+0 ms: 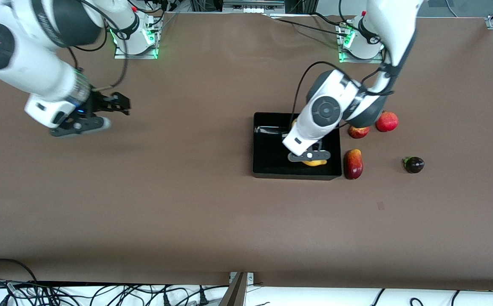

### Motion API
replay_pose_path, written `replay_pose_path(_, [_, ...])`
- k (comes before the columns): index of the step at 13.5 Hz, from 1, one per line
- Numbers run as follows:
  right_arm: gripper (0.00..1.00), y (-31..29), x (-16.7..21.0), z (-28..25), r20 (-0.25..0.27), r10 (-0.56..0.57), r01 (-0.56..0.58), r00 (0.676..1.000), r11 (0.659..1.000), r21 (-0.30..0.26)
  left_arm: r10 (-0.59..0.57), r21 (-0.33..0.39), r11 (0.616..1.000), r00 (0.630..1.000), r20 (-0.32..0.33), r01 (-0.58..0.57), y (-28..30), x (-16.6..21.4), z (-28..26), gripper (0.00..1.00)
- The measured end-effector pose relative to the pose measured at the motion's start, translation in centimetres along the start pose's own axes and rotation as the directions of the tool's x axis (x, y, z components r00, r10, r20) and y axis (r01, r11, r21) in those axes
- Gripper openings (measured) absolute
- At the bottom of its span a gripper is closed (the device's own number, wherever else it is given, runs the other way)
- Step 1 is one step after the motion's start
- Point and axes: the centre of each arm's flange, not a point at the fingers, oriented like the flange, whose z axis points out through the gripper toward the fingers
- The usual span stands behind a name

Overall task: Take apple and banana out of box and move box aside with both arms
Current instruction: 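Place the banana beside the mango while the right gripper reaches the tray rim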

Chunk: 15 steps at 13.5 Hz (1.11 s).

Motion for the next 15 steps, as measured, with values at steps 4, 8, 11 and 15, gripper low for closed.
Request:
replay_pose_path(4, [1.00, -6.8, 2.4, 4.9, -0.011, 0.068, -0.067, 0.998, 0.997, 0.030, 0.155, 0.026, 0.987, 0.987, 0.045, -0.156, -10.3, 3.6, -3.1, 0.34])
replay_pose_path(8, [1.00, -16.8, 3.3, 10.4, -0.074, 0.168, -0.164, 0.983, 0.985, 0.053, 0.292, 0.028, 0.955, 0.953, 0.074, -0.295, -21.3, 6.7, -2.1, 0.34])
replay_pose_path(11, [1.00, -24.5, 3.0, 16.1, -0.121, 0.246, -0.236, 0.962, 0.967, 0.092, 0.345, 0.067, 0.935, 0.937, 0.054, -0.348, -27.7, 7.4, 1.2, 0.34])
replay_pose_path(15, [1.00, -31.0, 1.7, 22.0, -0.154, 0.317, -0.296, 0.936, 0.944, 0.144, 0.364, 0.108, 0.927, 0.931, -0.032, -0.359, -30.6, 6.1, 9.5, 0.34])
